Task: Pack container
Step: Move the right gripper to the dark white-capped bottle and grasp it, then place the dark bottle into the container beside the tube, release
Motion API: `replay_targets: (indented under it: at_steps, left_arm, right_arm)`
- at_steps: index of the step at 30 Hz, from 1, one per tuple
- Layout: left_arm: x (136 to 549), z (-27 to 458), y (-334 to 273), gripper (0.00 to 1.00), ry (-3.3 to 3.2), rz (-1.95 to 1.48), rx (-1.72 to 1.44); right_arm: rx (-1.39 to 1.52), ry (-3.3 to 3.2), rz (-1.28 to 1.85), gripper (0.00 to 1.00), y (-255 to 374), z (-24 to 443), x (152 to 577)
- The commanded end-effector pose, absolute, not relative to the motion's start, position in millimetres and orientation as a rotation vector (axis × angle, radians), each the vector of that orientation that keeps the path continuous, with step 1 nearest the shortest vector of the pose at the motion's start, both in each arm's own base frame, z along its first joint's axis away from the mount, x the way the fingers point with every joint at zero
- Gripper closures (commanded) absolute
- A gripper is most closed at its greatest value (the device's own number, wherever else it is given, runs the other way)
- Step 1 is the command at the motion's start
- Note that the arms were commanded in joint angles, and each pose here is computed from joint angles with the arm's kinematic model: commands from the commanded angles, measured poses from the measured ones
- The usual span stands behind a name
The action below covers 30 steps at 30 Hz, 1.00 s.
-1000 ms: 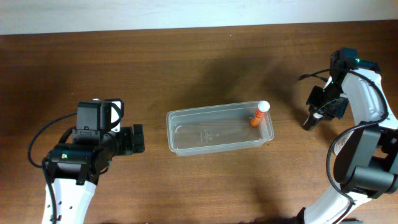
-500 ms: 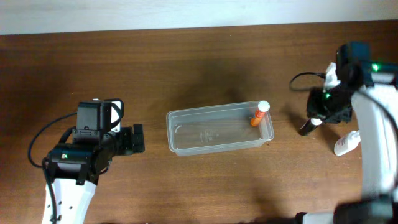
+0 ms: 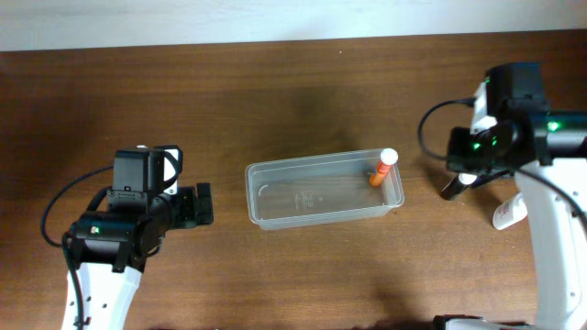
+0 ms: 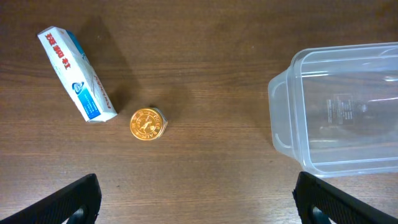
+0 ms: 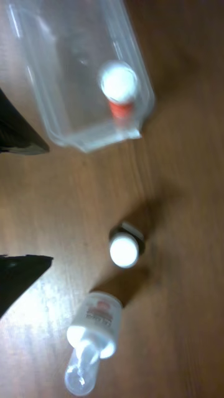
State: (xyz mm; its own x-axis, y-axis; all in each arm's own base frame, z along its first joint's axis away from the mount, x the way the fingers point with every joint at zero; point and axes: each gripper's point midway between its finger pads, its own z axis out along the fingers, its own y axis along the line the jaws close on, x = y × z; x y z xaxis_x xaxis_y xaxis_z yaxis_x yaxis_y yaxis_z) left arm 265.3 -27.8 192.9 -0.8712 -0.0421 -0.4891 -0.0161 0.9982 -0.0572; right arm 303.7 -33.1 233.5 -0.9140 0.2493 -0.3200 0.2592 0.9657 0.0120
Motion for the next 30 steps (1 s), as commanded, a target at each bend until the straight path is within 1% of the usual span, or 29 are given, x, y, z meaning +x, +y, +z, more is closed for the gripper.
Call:
replay_targets:
  at_steps: [1,8,14,21,23,27,28,30]
  left_arm:
    - [268.1,200.1,-28.7,0.01,2.609,-0.079,-0.024]
    - [268.1,200.1,-28.7,0.01,2.609,-0.079,-0.024]
    - [268.1,200.1,-28.7,0.01,2.609,-0.08,-0.023]
    - [268.1,200.1,-28.7,0.01,2.61,-0.08,-0.023]
    - [268.1,200.1,-28.6,0.01,2.61,-0.079,-0.024]
    - [268.1,200.1,-28.6,0.01,2.61,-0.079,-0.024]
    - [268.1,200.1,-28.7,0.0,2.61,-0.08,-0.023]
    - [268.1,200.1,-28.7,0.0,2.61,-0.08,-0.023]
  right_arm:
    - [0.528,2.825,-0.106,0.55,-63.8,214.0,310.9]
    - [0.669,3.018,-0.079,0.54,-86.7,141.2,323.8]
    - [0.709,3.143,-0.024,0.54,-87.5,87.7,331.5]
    - [0.721,3.184,-0.019,0.54,-87.7,61.8,331.8]
    - [0.722,3.187,-0.019,0.58,-87.7,60.6,331.7]
    - [0.722,3.19,-0.019,0.77,-87.4,60.7,330.8]
    - [0.722,3.191,-0.019,0.8,-87.4,60.8,330.7]
    - [0.723,3.191,-0.019,0.82,-87.4,60.8,330.6]
